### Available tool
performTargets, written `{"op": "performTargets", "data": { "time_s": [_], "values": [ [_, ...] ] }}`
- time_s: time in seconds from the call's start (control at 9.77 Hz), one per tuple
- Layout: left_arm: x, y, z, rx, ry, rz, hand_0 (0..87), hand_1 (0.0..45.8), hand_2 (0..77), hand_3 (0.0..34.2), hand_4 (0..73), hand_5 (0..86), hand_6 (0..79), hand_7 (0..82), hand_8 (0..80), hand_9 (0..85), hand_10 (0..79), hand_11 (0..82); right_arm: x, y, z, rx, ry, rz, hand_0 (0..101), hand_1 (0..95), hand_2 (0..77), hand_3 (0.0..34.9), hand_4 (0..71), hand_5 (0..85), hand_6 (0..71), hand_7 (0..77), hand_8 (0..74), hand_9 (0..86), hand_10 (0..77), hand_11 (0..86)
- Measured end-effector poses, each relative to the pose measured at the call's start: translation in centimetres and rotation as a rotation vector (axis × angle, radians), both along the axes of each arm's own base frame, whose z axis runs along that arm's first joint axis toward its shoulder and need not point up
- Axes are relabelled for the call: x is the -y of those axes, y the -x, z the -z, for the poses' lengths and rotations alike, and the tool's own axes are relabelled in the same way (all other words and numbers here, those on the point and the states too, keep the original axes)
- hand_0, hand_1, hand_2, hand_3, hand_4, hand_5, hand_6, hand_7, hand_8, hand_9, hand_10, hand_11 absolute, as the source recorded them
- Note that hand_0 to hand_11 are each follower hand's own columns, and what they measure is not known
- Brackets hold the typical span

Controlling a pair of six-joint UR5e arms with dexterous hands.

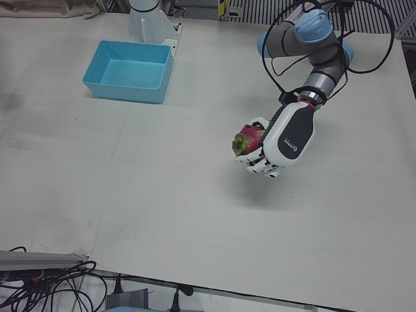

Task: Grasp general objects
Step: 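Lift the dragon fruit with the left hand and carry it toward the tray, then lower the dragon fruit into the light-blue tray with the left hand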

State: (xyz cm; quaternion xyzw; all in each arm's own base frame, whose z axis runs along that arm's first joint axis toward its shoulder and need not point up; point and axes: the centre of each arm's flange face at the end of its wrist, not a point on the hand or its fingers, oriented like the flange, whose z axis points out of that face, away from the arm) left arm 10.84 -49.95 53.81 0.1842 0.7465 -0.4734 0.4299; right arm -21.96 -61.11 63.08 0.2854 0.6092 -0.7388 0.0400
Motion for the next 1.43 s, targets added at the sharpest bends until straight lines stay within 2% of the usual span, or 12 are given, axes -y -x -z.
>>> {"op": "performTargets", "data": {
  "time_s": [0.2, 0.41, 0.61, 0.82, 1.13, 1.43],
  "values": [
    [0.9, 0.5, 1.9, -0.193, -0.058, -0.082, 46.3, 0.0, 49.6, 0.0, 50.7, 18.5, 45.3, 44.7, 62.7, 34.9, 22.9, 70.4, 0.0, 0.0, 0.0, 0.0, 0.0, 0.0, 0, 6.5, 1.6, 0.0, 0.0, 0.0, 0.0, 0.0, 0.0, 1.1, 0.0, 1.1],
    [1.3, -0.1, 3.5, -0.338, -0.118, -0.156, 46.0, 0.0, 49.6, 0.0, 50.7, 18.5, 45.3, 45.3, 62.7, 34.4, 22.9, 70.4, 0.0, 0.0, 0.0, 0.0, 0.0, 0.0, 0, 6.5, 1.6, 0.0, 0.0, 0.0, 0.0, 0.0, 0.0, 1.1, 0.0, 0.5],
    [0.9, -3.3, 5.3, -0.486, -0.173, -0.279, 46.0, 0.0, 49.6, 0.0, 50.7, 18.5, 45.3, 45.3, 62.7, 34.9, 22.9, 70.4, 0.0, 0.0, 0.0, 0.0, 0.0, 0.0, 0, 6.5, 2.2, 0.0, 0.0, 0.0, 0.0, 0.0, 0.0, 1.1, 0.0, 0.5],
    [-0.8, -9.0, 7.3, -0.619, -0.204, -0.447, 45.9, 0.0, 49.6, 0.0, 50.7, 18.5, 45.8, 45.3, 63.3, 34.4, 22.9, 70.4, 0.0, 0.0, 0.0, 0.0, 0.0, 0.0, 0, 6.5, 1.6, 0.0, 0.0, 0.0, 0.0, 0.0, 0.0, 1.1, 0.0, 1.1],
    [-2.7, -15.6, 11.0, -0.728, -0.228, -0.616, 45.6, 0.0, 49.6, 0.0, 50.7, 18.5, 45.8, 44.7, 63.3, 34.4, 22.9, 70.4, 0.0, 0.0, 0.0, 0.0, 0.0, 0.0, 0, 6.5, 1.6, 0.0, 0.0, 0.0, 0.0, 0.0, 0.0, 1.1, 0.0, 0.5],
    [-5.9, -21.1, 15.1, -0.797, -0.248, -0.749, 44.6, 0.0, 49.6, 0.0, 50.7, 20.2, 47.5, 44.7, 65.4, 34.4, 22.9, 70.4, 0.0, 0.0, 0.0, 0.0, 0.0, 0.0, 0, 6.5, 1.6, 0.0, 0.0, 0.0, 0.0, 0.0, 0.0, 1.1, 0.0, 0.5]
  ]
}}
